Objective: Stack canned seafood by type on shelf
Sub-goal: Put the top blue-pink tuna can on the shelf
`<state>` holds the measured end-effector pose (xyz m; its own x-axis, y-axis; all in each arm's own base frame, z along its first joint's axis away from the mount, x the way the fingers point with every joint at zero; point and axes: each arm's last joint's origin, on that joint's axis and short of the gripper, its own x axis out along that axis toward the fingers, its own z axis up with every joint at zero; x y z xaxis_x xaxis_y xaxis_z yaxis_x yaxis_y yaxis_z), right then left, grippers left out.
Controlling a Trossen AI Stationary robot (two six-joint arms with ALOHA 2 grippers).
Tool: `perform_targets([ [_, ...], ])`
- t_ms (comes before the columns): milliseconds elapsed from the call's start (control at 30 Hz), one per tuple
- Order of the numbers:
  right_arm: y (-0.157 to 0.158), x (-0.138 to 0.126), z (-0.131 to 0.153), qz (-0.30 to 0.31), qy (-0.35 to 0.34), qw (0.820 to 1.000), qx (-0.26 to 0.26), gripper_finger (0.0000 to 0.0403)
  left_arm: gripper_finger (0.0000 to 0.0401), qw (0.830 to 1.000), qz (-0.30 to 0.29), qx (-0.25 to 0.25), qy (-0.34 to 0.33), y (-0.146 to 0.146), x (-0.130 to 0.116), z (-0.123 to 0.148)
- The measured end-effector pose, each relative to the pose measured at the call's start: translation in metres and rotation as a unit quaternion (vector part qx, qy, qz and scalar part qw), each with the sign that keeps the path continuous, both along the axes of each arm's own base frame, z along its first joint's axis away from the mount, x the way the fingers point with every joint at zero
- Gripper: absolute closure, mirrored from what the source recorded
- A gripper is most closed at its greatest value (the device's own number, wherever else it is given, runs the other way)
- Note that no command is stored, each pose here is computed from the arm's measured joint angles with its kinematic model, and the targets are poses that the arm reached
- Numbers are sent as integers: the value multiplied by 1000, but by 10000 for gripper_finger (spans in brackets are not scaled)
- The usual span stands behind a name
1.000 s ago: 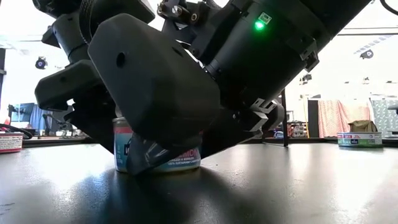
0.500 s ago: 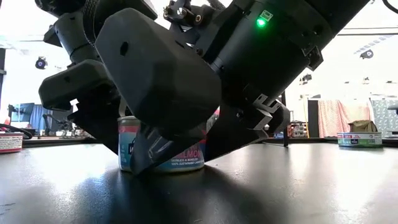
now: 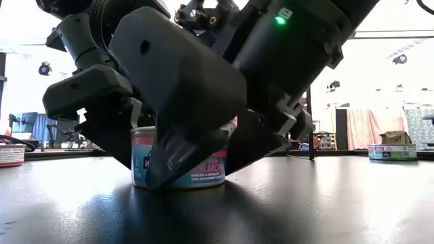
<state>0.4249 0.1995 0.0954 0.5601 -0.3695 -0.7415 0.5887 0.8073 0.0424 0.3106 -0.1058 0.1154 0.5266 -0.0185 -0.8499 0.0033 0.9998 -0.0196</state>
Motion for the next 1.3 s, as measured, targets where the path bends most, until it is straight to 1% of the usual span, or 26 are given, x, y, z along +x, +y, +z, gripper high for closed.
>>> perform_targets([
  [67, -3, 1, -1, 0, 9, 1000, 16, 39, 42, 1000, 0, 3, -2, 0, 0, 0],
  [233, -4, 1, -1, -1, 11, 1000, 20, 38, 44, 1000, -8, 3, -13, 0, -2, -3],
  [300, -2, 1, -1, 0, 1, 1000, 0, 36, 44, 1000, -16, -3, -16, 0, -3, -5],
  [367, 3, 1, 1, 3, -14, 999, -34, 34, 44, 1000, -19, -4, -20, -1, -4, -6],
  [467, 5, 2, 3, 27, -18, 996, -86, 32, 44, 999, -27, -3, -23, -5, -5, -6],
  [500, 6, 2, 4, 36, -15, 995, -92, 32, 44, 999, -35, 0, -24, -6, -6, -5],
  [600, 7, 3, 4, 57, -8, 995, -82, 33, 44, 997, -70, 25, -34, -12, -6, -4],
  [700, 8, 4, 4, 51, -15, 996, -66, 41, 44, 994, -94, 37, -37, -16, -5, -2],
  [833, 9, 3, 7, 50, -19, 996, -65, 62, 44, 994, -95, 38, -35, -16, -4, -1],
  [967, 9, 3, 8, 49, -21, 997, -64, 62, 44, 994, -93, 39, -35, -16, -4, -1],
  [1067, 10, 2, 10, 48, -19, 998, -47, 62, 44, 993, -100, 49, -41, -15, -4, 3],
  [1167, 11, -2, 22, 61, -3, 998, -28, 62, 44, 991, -86, 88, -45, -12, -8, 14],
  [1233, 9, -8, 36, 66, 12, 997, -39, 65, 44, 990, -71, 113, -42, -7, -17, 23],
  [1300, 4, -14, 57, 70, 22, 996, -46, 66, 44, 989, -61, 118, -62, -2, -23, 37],
])
